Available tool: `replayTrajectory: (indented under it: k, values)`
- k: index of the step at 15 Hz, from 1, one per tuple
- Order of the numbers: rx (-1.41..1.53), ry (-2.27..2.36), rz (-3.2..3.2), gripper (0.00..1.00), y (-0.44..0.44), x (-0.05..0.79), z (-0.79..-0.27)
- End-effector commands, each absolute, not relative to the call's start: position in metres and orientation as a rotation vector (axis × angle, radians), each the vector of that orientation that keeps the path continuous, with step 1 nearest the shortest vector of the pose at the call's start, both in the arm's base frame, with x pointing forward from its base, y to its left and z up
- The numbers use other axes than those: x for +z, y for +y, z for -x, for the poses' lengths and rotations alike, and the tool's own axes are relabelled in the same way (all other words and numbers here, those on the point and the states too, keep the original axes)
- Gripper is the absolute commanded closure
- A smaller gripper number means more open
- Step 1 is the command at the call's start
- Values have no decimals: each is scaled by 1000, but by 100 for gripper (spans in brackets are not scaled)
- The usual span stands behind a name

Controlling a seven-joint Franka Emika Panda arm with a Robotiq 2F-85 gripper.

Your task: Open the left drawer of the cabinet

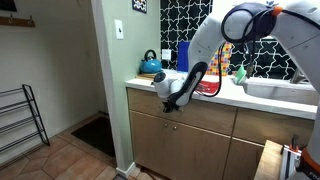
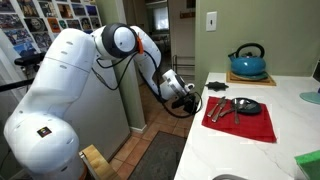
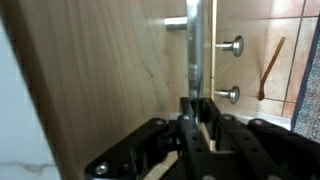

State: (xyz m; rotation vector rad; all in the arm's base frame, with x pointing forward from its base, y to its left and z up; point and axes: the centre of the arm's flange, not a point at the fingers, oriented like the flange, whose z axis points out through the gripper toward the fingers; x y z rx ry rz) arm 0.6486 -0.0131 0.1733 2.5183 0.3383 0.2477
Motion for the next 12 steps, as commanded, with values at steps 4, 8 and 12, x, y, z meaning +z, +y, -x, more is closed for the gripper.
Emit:
replayTrajectory:
  k: [4, 8, 12]
  values:
    - [258, 528, -2581, 96, 15, 187, -640]
    - [211, 590, -2626, 96, 27, 199, -642]
    - [169, 635, -2712, 96, 35, 205, -645]
